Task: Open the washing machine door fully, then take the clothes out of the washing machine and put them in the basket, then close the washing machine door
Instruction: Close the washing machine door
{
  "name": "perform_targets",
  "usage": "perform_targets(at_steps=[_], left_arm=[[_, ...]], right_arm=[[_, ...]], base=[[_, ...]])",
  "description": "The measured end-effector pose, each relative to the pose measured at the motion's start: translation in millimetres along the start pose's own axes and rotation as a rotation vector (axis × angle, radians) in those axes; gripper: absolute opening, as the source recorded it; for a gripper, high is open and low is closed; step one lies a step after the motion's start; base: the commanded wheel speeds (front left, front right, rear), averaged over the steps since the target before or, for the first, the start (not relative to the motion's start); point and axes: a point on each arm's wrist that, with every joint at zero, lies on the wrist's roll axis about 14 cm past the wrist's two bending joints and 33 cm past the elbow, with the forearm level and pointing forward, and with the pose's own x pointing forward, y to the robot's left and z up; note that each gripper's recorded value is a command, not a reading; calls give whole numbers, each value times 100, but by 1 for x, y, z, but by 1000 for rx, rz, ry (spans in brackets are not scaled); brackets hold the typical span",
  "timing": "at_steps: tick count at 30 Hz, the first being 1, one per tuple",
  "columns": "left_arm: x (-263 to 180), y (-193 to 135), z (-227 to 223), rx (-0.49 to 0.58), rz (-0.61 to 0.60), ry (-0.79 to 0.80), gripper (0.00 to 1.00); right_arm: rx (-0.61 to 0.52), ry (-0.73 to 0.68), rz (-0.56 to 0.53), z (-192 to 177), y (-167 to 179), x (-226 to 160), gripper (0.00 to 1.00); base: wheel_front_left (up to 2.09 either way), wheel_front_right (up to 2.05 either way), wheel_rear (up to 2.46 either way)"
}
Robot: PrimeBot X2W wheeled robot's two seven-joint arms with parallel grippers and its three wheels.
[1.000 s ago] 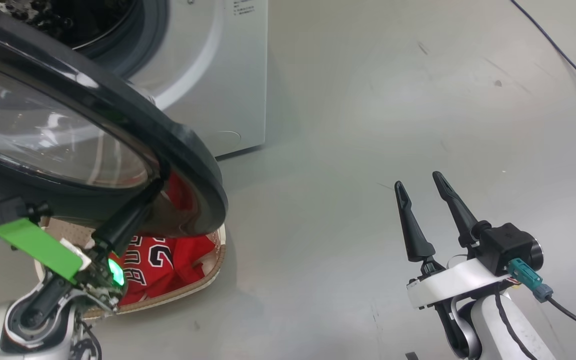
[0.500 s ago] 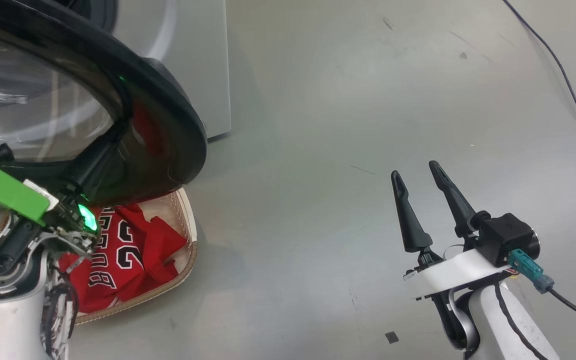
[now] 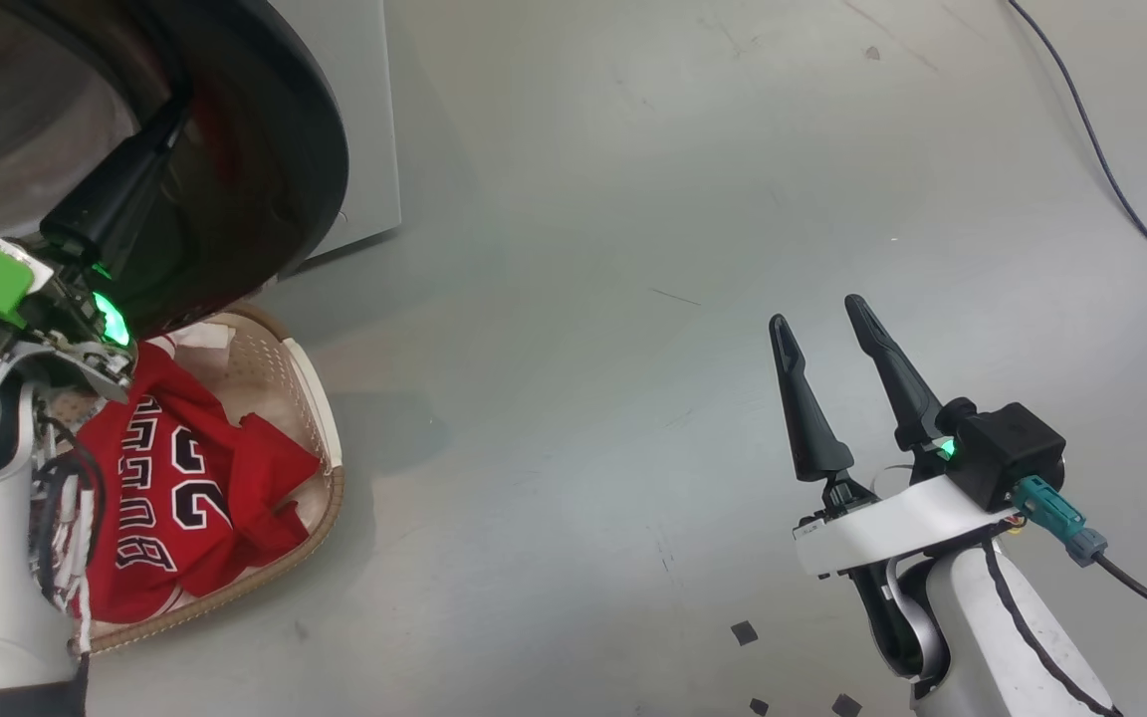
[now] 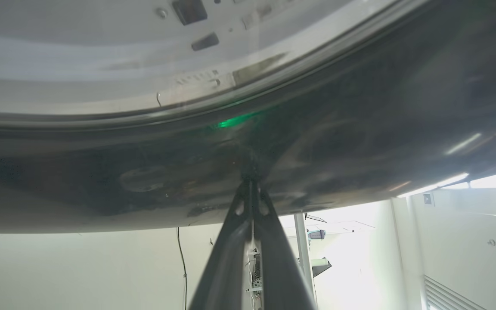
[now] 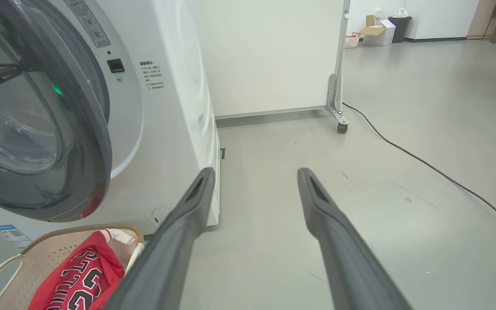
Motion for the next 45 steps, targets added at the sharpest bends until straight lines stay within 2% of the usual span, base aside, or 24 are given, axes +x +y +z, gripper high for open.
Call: perform_targets(at_steps=[11,23,35,42,45], left_arm=[[22,1,6,-13,-9,6,0],[14,2,1,-30,-18,-13,0],[-37,17,-1,-149,-1,-132,0],[-73,-10,7,-112,-57,-213,0],[-92,-12,4,-118,-53,-239,0]], right_arm=[[4,1,-22,0,-7,1,100],[7,-8,-13,2,-3,7,100],[-15,-10,43,-1,12,16,100],[-24,12,95,-9,26,17,100],[-23,11,126,-10,36,18,100]], base=[[0,0,0],[0,0,0],[0,0,0],[0,0,0],[0,0,0]])
